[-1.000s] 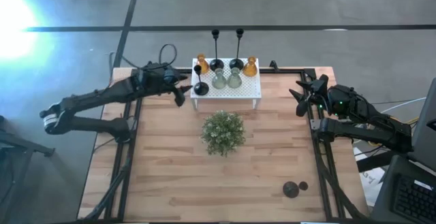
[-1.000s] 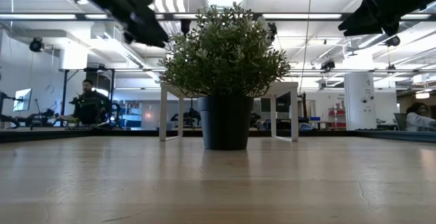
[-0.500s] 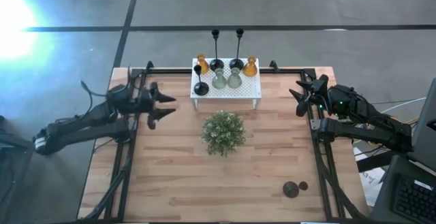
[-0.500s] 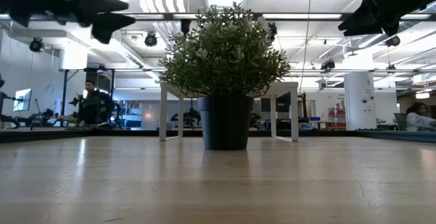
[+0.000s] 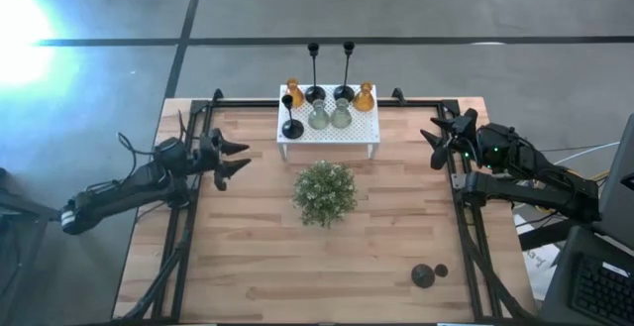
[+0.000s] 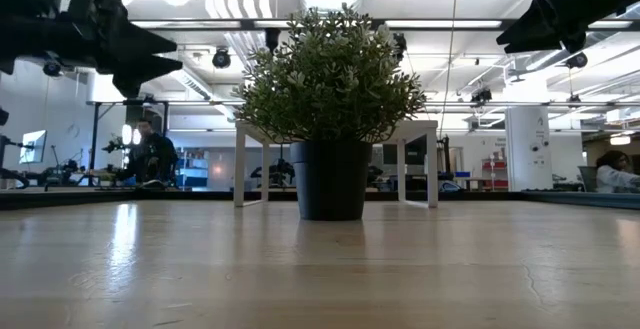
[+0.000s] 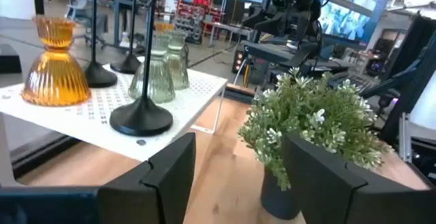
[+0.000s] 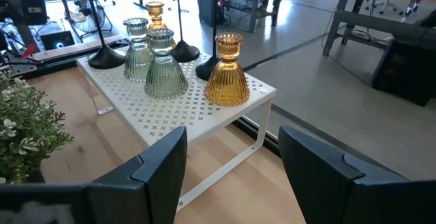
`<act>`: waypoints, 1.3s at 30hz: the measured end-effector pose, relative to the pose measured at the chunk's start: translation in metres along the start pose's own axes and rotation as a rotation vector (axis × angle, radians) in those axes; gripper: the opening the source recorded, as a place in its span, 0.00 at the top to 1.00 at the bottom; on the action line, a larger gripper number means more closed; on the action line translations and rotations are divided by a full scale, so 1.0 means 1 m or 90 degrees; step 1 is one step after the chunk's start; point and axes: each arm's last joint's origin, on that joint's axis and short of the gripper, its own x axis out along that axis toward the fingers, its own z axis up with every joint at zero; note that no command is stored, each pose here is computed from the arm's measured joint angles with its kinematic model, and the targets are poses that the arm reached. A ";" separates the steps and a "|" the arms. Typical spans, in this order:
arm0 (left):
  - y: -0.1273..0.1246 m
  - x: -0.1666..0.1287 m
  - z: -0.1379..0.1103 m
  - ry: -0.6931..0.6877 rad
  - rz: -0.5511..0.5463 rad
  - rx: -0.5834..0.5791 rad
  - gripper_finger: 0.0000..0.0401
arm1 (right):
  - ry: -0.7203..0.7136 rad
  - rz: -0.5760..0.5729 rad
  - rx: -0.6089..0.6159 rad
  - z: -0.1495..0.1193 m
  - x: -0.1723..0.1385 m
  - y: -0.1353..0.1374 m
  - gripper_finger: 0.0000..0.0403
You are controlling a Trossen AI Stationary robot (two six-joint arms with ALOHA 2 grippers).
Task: Pick & Place candle stick holders
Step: Put the small black candle holder on the shelf
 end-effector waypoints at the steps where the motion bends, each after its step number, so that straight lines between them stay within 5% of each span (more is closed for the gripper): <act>1: 0.000 0.000 -0.001 0.001 0.001 -0.006 0.45 | 0.000 0.000 0.000 0.000 0.000 0.000 0.44; 11: 0.003 0.002 -0.014 0.020 0.014 -0.029 0.45 | -0.016 0.001 -0.010 0.003 0.000 0.000 0.44; 20: 0.004 0.002 -0.018 0.042 0.019 -0.050 0.45 | -0.138 0.018 0.080 0.024 0.004 0.004 0.44; 24: 0.004 0.002 -0.018 0.046 0.020 -0.063 0.45 | -0.205 0.027 0.051 0.038 0.009 0.008 0.44; 28: 0.004 0.002 -0.019 0.048 0.020 -0.063 0.45 | -0.214 0.153 0.002 0.045 0.022 0.020 0.44; 34: 0.004 0.002 -0.019 0.048 0.020 -0.063 0.45 | -0.145 0.474 -0.068 0.062 0.038 0.044 0.44; 39: 0.004 0.002 -0.019 0.048 0.020 -0.064 0.45 | 0.077 0.541 -0.053 0.062 0.043 0.058 0.45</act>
